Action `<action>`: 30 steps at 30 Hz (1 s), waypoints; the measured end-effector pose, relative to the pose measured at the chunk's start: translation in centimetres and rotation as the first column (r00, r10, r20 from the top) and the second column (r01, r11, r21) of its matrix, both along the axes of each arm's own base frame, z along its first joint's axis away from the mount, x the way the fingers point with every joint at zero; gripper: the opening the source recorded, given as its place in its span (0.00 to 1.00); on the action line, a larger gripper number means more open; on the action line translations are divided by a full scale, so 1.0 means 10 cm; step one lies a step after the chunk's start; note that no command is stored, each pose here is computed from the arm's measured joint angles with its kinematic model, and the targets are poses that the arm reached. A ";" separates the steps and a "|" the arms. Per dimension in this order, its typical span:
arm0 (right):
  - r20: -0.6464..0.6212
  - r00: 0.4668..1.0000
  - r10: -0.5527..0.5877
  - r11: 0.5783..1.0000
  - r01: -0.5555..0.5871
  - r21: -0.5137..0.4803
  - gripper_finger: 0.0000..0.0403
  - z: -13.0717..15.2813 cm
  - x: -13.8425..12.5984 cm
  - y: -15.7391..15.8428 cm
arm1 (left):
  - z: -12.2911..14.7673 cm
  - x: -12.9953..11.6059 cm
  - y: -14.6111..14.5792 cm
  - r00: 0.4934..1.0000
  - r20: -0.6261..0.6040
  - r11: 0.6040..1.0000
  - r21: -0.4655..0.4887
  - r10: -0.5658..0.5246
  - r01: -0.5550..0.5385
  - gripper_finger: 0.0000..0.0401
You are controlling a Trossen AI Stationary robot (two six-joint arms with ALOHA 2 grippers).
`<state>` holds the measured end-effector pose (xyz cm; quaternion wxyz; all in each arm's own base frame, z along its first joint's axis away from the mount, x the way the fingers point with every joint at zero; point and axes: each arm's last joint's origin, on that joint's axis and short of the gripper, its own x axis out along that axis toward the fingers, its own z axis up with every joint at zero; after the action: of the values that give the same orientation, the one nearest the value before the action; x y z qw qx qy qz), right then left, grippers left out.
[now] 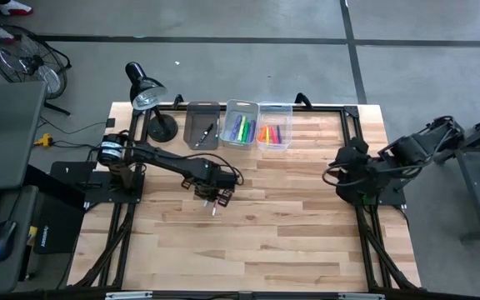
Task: Pick & Place Markers
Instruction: Put the dark pink marker into the black bin
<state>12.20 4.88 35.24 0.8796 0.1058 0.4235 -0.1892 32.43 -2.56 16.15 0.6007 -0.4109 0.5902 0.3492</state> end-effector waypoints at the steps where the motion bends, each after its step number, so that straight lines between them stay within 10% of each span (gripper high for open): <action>1: 0.018 1.000 -0.003 1.000 0.003 -0.004 0.26 0.01 -0.02 0.01 | 0.04 -0.01 0.00 1.000 0.011 1.000 0.007 0.001 -0.001 0.09; 14: 0.138 0.989 -0.054 0.994 0.040 0.099 0.26 -0.57 -0.22 0.06 | 0.51 -0.06 0.12 0.970 0.242 0.985 0.162 0.016 -0.057 0.09; 30: 0.250 0.968 -0.021 0.970 -0.040 0.238 0.26 -1.11 -0.06 0.19 | 0.78 -0.19 0.95 0.924 0.358 0.954 0.206 0.134 -0.219 0.09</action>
<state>11.64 6.79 24.10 0.9076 0.2328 0.3292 -0.1173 30.56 6.90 23.93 0.7049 -0.4406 0.3908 0.3952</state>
